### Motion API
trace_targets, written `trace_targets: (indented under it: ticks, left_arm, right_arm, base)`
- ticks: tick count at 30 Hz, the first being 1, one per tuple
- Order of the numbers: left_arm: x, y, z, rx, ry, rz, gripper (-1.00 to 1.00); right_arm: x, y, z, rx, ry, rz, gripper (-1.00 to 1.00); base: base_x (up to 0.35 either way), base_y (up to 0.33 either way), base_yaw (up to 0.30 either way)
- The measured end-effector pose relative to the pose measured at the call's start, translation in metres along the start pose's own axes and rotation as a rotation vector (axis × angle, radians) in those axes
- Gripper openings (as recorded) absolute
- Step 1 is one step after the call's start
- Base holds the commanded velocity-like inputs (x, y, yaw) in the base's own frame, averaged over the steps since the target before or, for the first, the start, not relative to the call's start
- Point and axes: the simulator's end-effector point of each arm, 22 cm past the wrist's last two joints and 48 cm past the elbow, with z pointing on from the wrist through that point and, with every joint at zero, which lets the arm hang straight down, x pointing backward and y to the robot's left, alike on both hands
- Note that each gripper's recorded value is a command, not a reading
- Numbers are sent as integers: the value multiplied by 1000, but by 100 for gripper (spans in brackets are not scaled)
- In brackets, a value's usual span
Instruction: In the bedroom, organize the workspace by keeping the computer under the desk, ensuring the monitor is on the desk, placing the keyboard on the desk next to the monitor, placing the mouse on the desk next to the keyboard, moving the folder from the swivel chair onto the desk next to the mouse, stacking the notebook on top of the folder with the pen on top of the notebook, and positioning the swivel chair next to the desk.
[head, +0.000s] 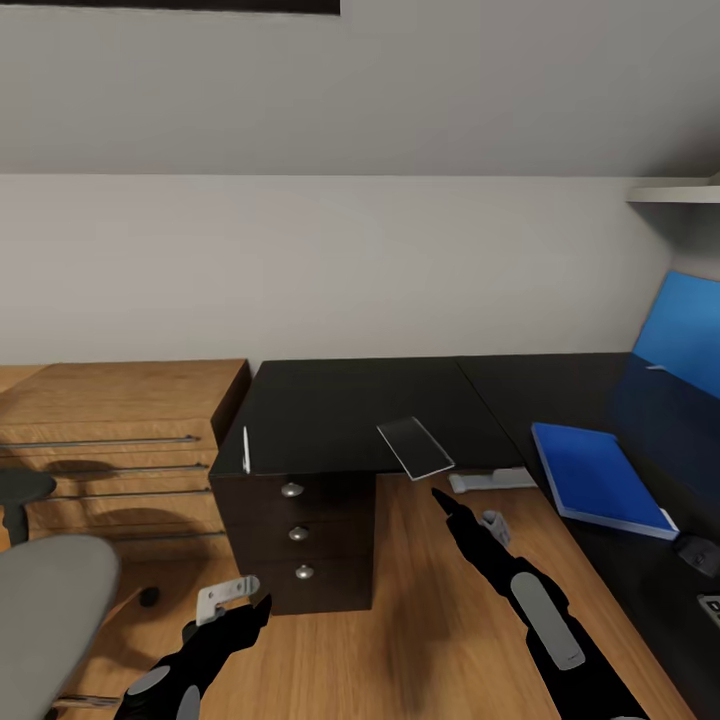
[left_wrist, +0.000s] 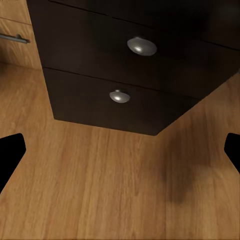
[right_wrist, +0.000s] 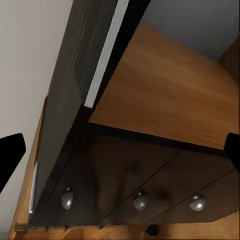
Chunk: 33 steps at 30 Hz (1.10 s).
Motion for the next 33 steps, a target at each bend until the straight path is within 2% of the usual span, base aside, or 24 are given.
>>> trace_targets:
  ticks: [8,12,22,28,30,31,33]
  left_arm:
    - [2,0,0,2,5,-3,100]
    - [7,1,5,6,4,-10,100]
    - [8,1,5,5,5,-12,100]
    - [8,2,5,4,5,-12,100]
    - [8,2,5,4,5,-12,100]
    - [8,2,5,4,6,-12,100]
    - [8,2,5,4,7,-12,100]
  right_arm:
    - [5,-16,-1,35,10,15,100]
    - [12,-32,0,51,19,24,100]
    - [13,-31,0,45,22,31,100]
    - [13,-23,1,7,22,35,100]
    - [13,-16,0,-27,25,36,100]
    - [16,-6,0,-69,38,40,100]
    - [16,-5,0,-73,40,39,100]
  base:
    - [119,0,0]
    - [11,0,0]
    - [1,0,0]
    - [0,0,0]
    - [0,0,0]
    - [0,0,0]
    - [0,0,0]
